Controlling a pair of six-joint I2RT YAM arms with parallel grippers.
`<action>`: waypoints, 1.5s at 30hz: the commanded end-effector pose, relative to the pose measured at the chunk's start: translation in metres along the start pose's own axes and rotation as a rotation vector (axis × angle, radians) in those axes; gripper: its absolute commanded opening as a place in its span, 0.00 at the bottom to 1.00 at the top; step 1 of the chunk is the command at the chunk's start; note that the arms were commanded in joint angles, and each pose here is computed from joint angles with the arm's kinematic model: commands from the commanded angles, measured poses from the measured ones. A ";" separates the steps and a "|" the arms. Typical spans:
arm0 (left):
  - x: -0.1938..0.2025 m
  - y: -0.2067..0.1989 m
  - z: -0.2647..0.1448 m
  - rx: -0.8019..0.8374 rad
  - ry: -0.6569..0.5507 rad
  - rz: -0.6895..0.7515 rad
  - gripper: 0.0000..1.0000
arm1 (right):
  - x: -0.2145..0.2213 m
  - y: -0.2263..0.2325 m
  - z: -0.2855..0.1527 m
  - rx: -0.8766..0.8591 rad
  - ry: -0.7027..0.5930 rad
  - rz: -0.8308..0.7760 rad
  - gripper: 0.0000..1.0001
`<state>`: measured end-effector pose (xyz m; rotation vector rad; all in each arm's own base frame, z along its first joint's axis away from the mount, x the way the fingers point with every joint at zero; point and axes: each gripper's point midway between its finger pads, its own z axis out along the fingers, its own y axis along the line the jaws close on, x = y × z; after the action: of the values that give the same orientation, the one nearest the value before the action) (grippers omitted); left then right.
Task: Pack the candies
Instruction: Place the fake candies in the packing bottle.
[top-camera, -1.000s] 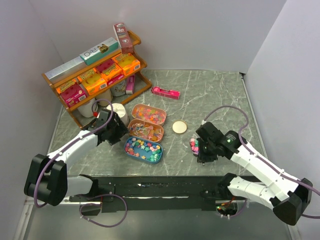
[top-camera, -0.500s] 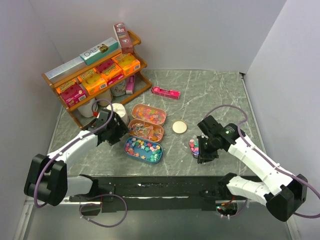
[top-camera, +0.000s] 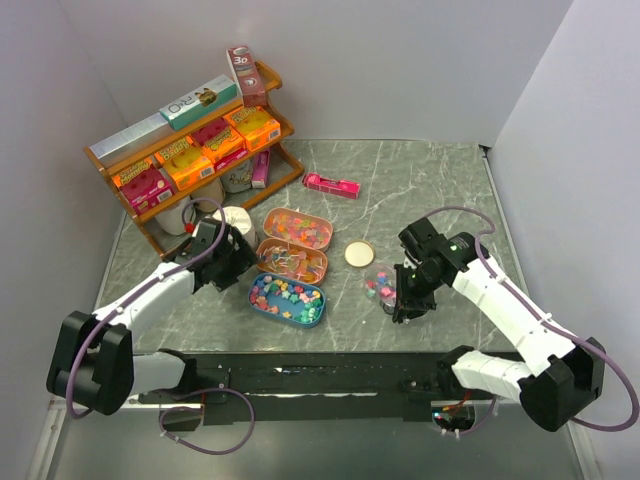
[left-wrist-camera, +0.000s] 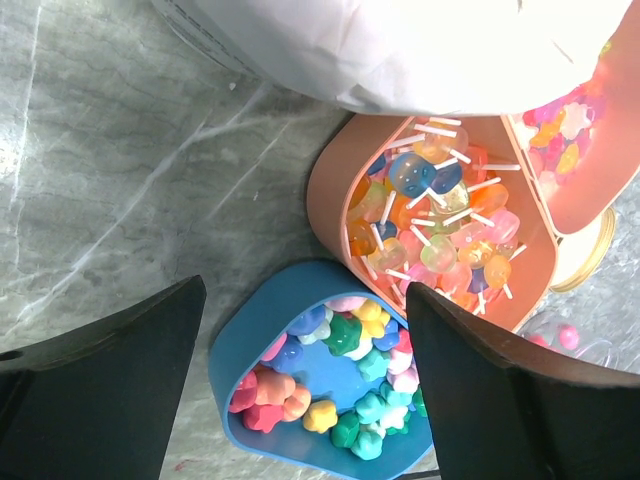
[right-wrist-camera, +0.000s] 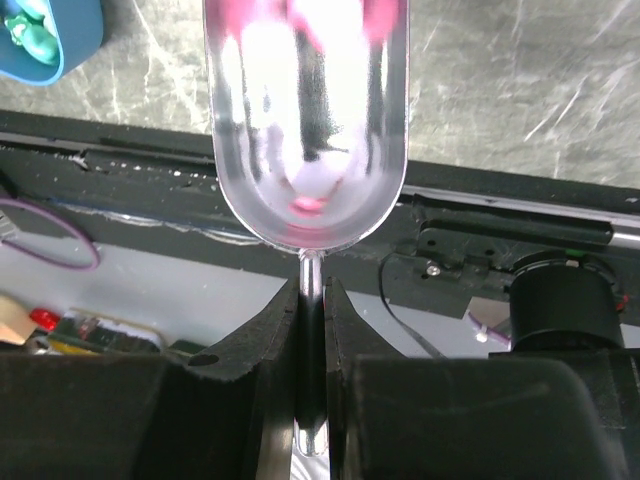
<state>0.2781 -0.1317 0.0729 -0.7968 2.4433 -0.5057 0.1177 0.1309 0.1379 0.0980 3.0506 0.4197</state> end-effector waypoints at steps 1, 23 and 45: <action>-0.009 -0.005 -0.003 0.033 -0.050 -0.002 0.89 | 0.003 0.005 -0.009 -0.039 0.027 0.001 0.00; -0.017 -0.007 -0.013 0.023 -0.073 0.043 0.98 | -0.016 0.032 -0.047 -0.215 -0.129 -0.083 0.00; -0.018 -0.012 -0.020 0.022 -0.053 0.081 0.99 | -0.052 0.141 -0.042 -0.165 -0.208 -0.803 0.00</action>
<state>0.2815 -0.1269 0.0897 -0.7136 2.4189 -0.4780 0.1683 0.2429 0.2139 -0.8198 2.6250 0.5580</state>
